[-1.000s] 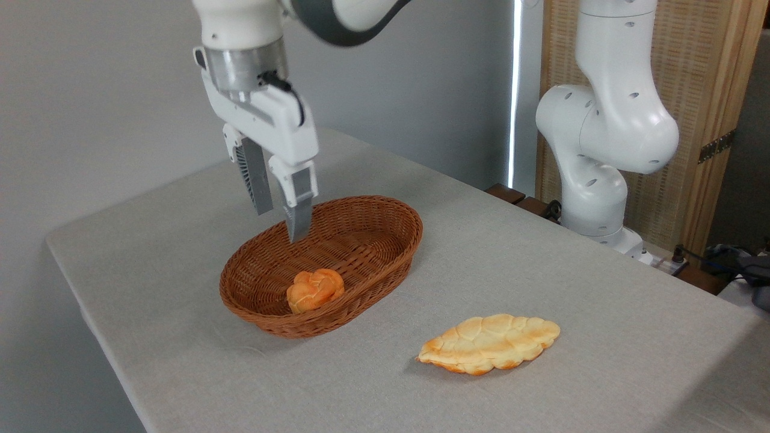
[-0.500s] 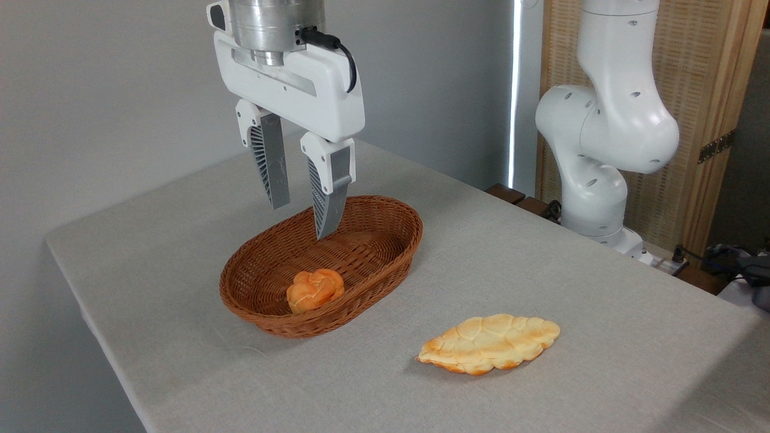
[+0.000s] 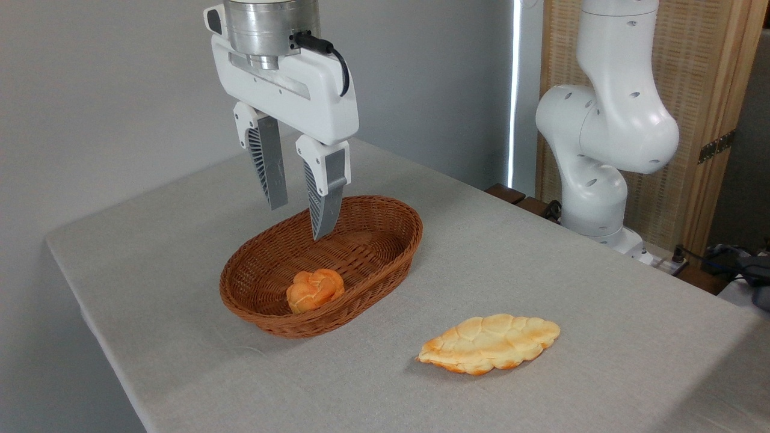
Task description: Put bread into the basket
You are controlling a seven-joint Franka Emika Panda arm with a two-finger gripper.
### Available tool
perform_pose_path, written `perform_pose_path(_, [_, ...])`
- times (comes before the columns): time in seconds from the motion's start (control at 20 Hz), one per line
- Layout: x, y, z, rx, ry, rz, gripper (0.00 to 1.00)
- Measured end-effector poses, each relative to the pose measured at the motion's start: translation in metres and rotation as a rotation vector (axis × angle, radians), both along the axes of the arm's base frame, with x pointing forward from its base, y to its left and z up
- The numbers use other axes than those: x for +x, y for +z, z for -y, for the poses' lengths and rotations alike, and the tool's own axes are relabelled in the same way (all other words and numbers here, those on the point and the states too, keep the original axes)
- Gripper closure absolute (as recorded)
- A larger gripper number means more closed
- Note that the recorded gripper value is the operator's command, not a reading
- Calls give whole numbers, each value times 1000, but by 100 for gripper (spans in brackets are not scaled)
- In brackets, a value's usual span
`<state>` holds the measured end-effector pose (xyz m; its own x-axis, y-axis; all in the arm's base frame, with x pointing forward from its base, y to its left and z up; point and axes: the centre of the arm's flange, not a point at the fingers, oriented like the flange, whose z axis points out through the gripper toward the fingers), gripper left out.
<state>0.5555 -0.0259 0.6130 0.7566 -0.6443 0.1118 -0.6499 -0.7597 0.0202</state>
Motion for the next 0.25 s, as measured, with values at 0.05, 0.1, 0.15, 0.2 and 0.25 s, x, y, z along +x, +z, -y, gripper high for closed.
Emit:
perform_pose_path(0.05, [0,0,1,0,-1,-1,0])
perform_pose_path(0.1, [0,-1,2,0,-3,-2,0])
perform_pose_path(0.15, [1,-1,2,0,-4,-2,0])
perform_pose_path(0.2, [1,-2,3,0,-5,-3,0])
perform_pose_path(0.25, [1,-2,3,0,-6,-3,0])
